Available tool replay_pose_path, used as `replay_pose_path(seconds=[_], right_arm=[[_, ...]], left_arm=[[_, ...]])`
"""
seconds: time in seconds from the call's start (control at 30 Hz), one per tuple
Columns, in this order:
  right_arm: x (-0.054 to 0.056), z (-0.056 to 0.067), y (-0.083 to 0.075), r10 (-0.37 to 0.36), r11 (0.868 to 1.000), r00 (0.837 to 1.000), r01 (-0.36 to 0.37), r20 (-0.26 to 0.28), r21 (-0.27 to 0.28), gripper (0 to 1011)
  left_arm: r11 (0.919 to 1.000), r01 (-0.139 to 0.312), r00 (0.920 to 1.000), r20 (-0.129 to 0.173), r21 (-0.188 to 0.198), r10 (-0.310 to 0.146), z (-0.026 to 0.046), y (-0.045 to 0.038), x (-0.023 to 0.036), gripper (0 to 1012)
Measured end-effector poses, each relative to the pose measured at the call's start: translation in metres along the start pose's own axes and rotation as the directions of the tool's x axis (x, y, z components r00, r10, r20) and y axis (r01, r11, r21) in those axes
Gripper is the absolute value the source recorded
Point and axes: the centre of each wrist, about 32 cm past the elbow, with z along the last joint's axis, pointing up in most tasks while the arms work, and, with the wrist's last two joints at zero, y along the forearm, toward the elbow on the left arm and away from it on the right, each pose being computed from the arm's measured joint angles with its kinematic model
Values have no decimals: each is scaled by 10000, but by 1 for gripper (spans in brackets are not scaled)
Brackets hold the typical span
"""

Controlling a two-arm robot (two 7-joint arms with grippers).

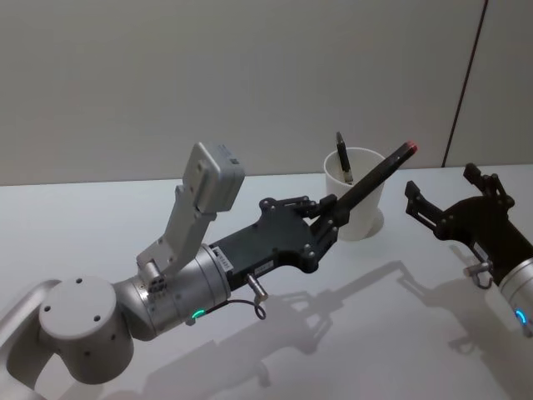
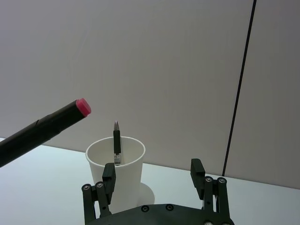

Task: Place the pen into the pen holder.

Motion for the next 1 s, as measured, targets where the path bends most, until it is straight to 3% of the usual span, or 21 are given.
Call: replay_pose_path(seconds=[0.43,0.7,1.0], right_arm=[[46,26,-66,534,9986,9981,-533,-292,61,1001],[134,59,-209,1232,9924,9871,-1226,-1027,127,1001],[255,115,-397,1828,9828,9560,-1842,-2296,153,1001]], left_arm=[[10000,17,10000,-26,16,-17,2,-26,-16,185],[10000,19,10000,-28,19,-19,4,-32,-20,183],[10000,19,10000,-29,22,-19,5,-36,-22,183]])
